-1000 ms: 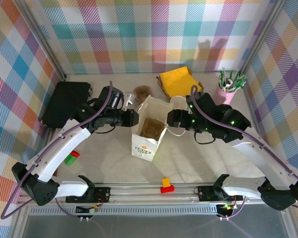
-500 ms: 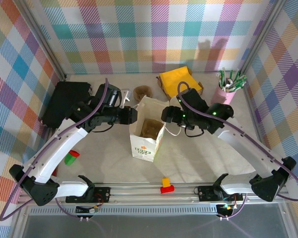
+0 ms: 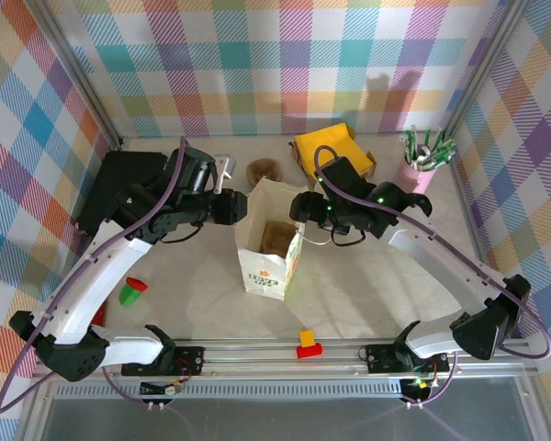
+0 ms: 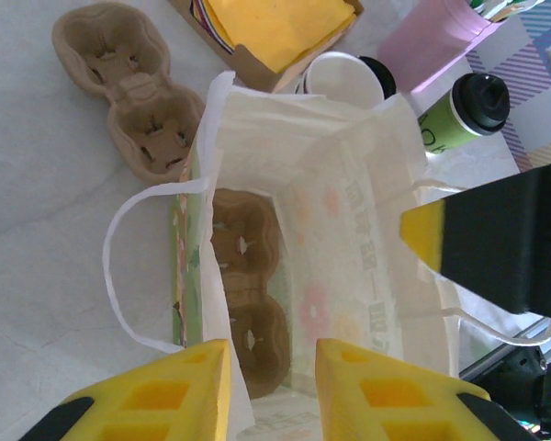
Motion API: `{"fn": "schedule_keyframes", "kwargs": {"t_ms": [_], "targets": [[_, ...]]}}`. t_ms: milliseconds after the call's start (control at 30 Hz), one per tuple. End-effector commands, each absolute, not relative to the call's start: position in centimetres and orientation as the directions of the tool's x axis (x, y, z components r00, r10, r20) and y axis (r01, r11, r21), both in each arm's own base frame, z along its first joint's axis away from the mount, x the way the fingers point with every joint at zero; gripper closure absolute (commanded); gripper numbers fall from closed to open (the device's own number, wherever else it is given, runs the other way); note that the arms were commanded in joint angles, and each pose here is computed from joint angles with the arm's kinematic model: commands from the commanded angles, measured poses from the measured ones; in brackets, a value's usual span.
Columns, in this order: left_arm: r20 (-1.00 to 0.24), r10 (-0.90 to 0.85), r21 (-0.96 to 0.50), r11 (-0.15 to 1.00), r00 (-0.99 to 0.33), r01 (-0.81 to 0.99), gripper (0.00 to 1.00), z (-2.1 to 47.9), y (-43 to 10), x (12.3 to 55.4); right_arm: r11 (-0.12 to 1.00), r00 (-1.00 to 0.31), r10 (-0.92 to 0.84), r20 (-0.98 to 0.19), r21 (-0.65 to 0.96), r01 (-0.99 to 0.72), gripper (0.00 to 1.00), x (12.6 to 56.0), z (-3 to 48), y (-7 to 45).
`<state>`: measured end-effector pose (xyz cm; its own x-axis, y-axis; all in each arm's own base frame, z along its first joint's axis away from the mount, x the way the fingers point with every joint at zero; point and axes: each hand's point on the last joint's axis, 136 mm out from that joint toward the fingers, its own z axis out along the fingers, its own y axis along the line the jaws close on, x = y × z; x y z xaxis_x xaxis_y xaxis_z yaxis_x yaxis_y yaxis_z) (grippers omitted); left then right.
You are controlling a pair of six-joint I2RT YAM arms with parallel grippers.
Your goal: Pack the takeout coffee
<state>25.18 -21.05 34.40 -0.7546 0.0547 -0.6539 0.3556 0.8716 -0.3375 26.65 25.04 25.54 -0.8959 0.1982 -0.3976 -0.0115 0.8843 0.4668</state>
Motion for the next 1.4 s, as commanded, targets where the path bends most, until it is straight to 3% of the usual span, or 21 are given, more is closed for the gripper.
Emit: {"fn": "schedule_keyframes", "kwargs": {"t_ms": [0,200,600,1367], "targets": [[-0.677,0.061,-0.307,0.882,-0.733,0.357,0.70,35.7,-21.0,24.9,0.861,-0.891,0.196,-0.409,0.506,-0.043,0.23,27.3,26.7,26.2],[-0.667,0.058,-0.315,0.881,-0.742,0.352,0.70,35.7,-23.0,25.1,0.861,-0.896,0.190,-0.402,0.506,-0.045,0.24,27.4,26.3,26.5],[-0.589,0.038,-0.348,0.890,-0.807,0.296,0.70,32.2,-25.9,26.0,0.851,-0.886,0.205,-0.417,0.523,-0.049,0.36,27.1,26.0,26.0],[-0.367,0.126,-0.215,0.952,-0.922,0.216,0.75,20.7,-29.3,26.3,0.804,-0.878,0.258,-0.404,0.594,-0.037,0.60,26.4,25.8,26.0]]}}
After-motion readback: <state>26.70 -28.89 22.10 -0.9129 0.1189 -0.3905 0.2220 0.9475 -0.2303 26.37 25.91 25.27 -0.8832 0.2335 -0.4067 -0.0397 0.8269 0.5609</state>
